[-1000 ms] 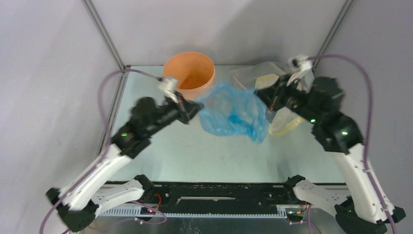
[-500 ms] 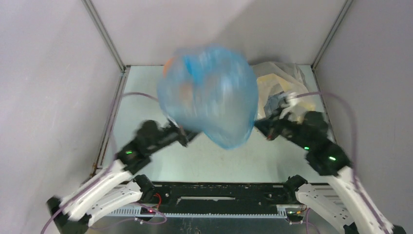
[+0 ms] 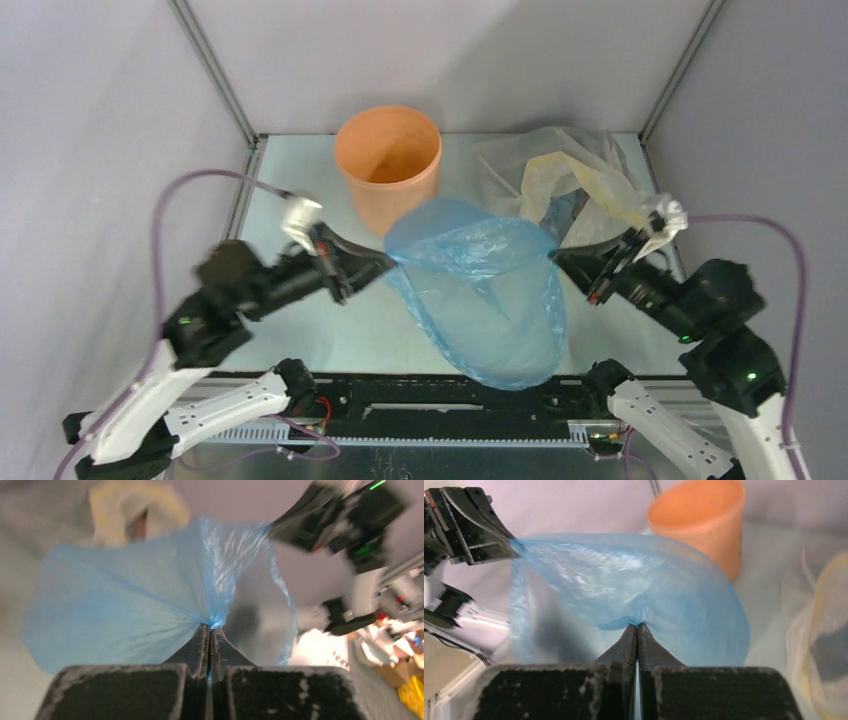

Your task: Put the trash bags into the trash bin

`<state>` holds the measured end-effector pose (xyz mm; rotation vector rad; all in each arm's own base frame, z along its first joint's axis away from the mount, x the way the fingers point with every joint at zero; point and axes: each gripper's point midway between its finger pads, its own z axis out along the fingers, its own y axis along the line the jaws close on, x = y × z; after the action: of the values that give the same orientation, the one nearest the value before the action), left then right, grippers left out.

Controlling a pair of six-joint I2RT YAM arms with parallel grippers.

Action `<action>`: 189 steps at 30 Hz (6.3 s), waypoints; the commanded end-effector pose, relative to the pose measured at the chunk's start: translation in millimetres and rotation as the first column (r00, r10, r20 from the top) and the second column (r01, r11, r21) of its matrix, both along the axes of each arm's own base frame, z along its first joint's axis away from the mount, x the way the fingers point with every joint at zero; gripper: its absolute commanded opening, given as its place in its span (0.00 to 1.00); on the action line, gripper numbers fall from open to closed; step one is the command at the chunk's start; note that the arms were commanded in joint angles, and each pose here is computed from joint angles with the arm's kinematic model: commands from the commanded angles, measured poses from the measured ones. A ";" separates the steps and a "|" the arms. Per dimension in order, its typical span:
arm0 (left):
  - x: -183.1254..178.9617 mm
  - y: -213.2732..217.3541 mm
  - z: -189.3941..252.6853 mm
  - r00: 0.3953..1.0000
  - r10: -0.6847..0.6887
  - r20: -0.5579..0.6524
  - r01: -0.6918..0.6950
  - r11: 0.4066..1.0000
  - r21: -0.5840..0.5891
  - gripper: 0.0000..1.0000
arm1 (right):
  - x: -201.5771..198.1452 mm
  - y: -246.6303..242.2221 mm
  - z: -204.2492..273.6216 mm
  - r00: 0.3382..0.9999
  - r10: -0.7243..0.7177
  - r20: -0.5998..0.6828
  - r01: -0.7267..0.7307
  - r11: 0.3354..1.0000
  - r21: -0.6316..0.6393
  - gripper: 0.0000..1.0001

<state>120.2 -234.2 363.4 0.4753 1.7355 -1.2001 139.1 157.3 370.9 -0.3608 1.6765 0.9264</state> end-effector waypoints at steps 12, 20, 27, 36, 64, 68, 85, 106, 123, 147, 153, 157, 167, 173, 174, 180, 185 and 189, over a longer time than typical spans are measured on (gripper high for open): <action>21.0 39.6 158.3 0.969 0.203 0.142 -0.193 0.978 -0.078 0.00 | 32.8 18.5 161.4 0.950 -0.023 0.313 -0.023 0.990 0.140 0.00; 71.2 68.5 179.1 0.893 0.394 0.216 -0.387 0.919 -0.074 0.00 | 73.1 50.9 185.2 0.929 -0.005 0.369 -0.080 0.974 0.214 0.00; 107.1 67.8 181.0 0.882 0.426 0.201 -0.420 0.904 -0.075 0.00 | 122.9 91.4 172.4 0.946 0.043 0.321 -0.118 0.969 0.216 0.00; 156.7 90.4 193.0 0.866 0.478 0.148 -0.461 0.877 -0.135 0.00 | 180.2 131.2 170.7 0.951 0.066 0.304 -0.131 0.971 0.201 0.00; 278.8 98.3 193.8 0.901 0.434 0.022 -0.411 0.867 -0.281 0.00 | 294.0 146.1 167.7 0.976 0.001 0.216 -0.044 0.980 0.196 0.00; 288.5 105.1 190.3 0.890 0.454 0.025 -0.432 0.860 -0.272 0.00 | 293.9 156.4 174.1 0.974 0.060 0.219 -0.103 0.977 0.189 0.17; 292.4 85.4 192.8 0.945 0.325 0.048 -0.294 0.902 -0.315 0.00 | 248.6 155.2 190.4 0.922 0.029 0.387 -0.022 0.999 -0.023 0.41; 256.2 59.9 175.0 0.981 0.157 0.117 -0.117 0.948 -0.295 0.00 | 276.0 251.4 20.9 0.973 0.207 0.102 -0.165 0.933 -0.319 0.00; 250.8 53.5 179.8 0.985 0.093 0.143 -0.043 0.948 -0.316 0.00 | 320.6 274.9 -90.1 0.981 0.175 -0.078 -0.192 0.903 -0.385 0.00; 333.5 123.2 58.0 0.890 0.454 -0.043 -0.456 0.884 -0.104 0.00 | 347.8 262.5 -169.1 0.991 0.000 -0.132 -0.074 0.828 -0.555 0.00; 339.5 135.8 29.4 0.851 0.523 -0.051 -0.526 0.849 -0.047 0.00 | 324.9 261.2 -189.8 0.982 0.012 -0.189 -0.130 0.770 -0.624 0.00; 340.9 138.3 11.4 0.844 0.533 -0.065 -0.535 0.845 -0.018 0.00 | 313.5 248.9 -186.9 0.976 -0.008 -0.217 -0.138 0.750 -0.647 0.00; 340.7 132.3 -17.1 0.855 0.507 -0.108 -0.510 0.860 -0.003 0.00 | 283.5 208.1 -189.1 0.928 -0.062 -0.367 -0.215 0.716 -0.664 0.00; 340.3 117.8 -27.4 0.882 0.448 -0.145 -0.455 0.891 -0.015 0.00 | 266.4 190.6 -184.8 0.912 -0.081 -0.403 -0.244 0.681 -0.690 0.00; 335.6 105.2 -28.0 0.894 0.424 -0.147 -0.430 0.903 -0.015 0.00 | 263.4 184.5 -185.9 0.908 -0.100 -0.406 -0.241 0.669 -0.703 0.00; 306.6 83.2 -23.0 0.897 0.412 -0.159 -0.422 0.906 -0.037 0.00 | 244.3 146.8 -183.6 0.887 -0.189 -0.421 -0.214 0.639 -0.739 0.00; 286.1 72.0 -9.2 0.909 0.382 -0.167 -0.398 0.915 -0.071 0.00 | 233.1 133.9 -160.1 0.899 -0.198 -0.390 -0.181 0.644 -0.743 0.00; 276.9 63.1 -4.7 0.918 0.365 -0.157 -0.380 0.922 -0.075 0.00 | 224.3 142.1 -134.5 0.917 -0.137 -0.375 -0.186 0.683 -0.706 0.00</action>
<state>412.0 -163.3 324.2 -0.0507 1.8636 -1.0389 372.6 299.2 187.8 -0.7966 2.5127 0.2179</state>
